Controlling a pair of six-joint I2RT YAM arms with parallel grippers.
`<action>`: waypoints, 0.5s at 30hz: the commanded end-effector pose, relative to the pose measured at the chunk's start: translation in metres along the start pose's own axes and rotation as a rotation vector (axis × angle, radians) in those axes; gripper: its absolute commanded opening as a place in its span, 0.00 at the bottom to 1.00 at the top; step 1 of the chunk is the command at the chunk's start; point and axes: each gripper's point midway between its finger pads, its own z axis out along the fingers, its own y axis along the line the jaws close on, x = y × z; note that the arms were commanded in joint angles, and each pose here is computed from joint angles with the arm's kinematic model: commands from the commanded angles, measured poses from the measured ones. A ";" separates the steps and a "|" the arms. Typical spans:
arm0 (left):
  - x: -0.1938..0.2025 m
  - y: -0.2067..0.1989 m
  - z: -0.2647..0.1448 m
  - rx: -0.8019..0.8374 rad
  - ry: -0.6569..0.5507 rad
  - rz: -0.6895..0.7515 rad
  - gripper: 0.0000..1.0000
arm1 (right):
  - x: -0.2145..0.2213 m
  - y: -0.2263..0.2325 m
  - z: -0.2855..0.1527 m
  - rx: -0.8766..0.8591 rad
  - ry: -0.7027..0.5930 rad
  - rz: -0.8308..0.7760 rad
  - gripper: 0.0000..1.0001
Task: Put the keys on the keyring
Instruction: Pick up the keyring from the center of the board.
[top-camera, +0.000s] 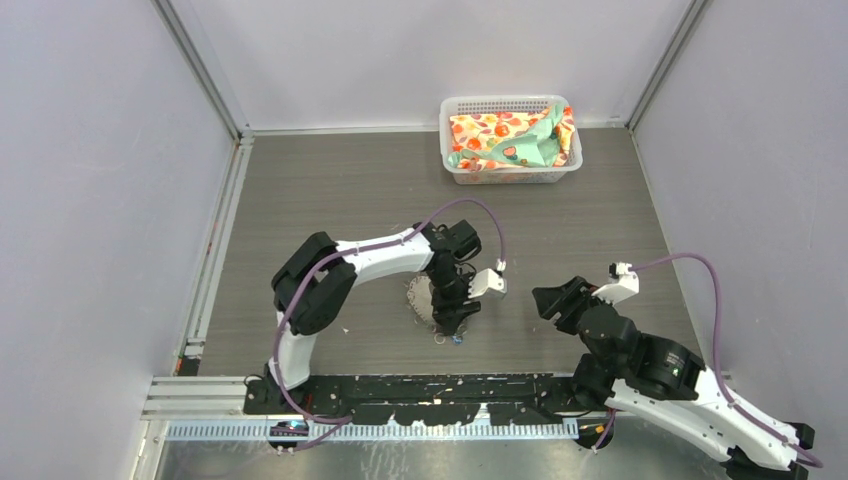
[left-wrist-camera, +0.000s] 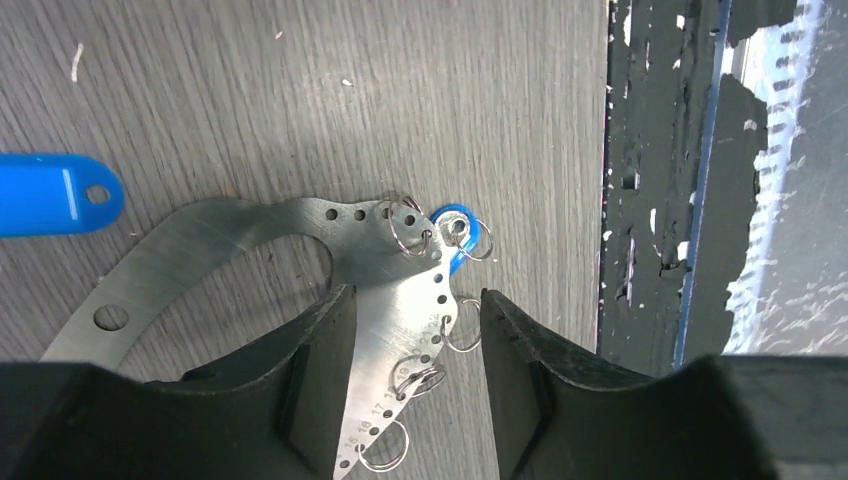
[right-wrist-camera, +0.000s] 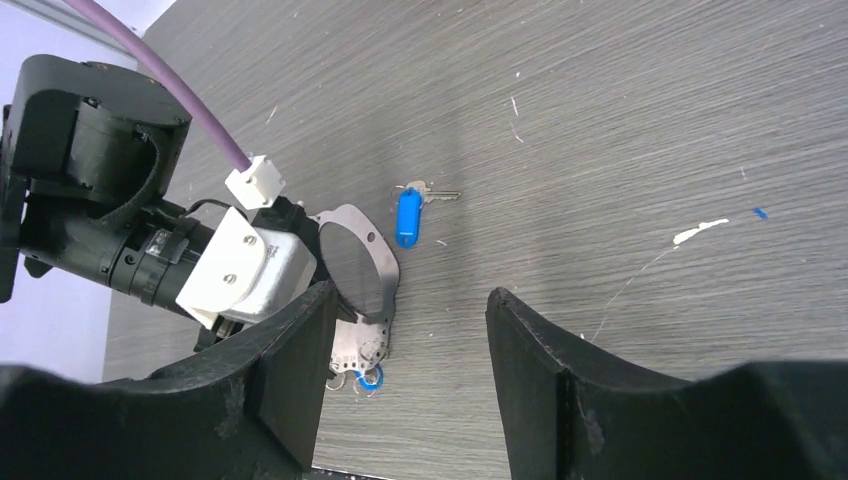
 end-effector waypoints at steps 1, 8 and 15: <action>-0.016 0.005 -0.002 -0.016 -0.025 -0.048 0.49 | -0.017 -0.005 -0.007 0.019 -0.059 0.053 0.61; -0.021 -0.001 0.003 0.043 -0.038 -0.079 0.44 | -0.013 -0.002 -0.005 0.029 -0.035 0.019 0.61; -0.016 -0.005 0.008 0.071 -0.028 -0.092 0.43 | -0.016 -0.003 -0.006 0.023 -0.049 0.029 0.60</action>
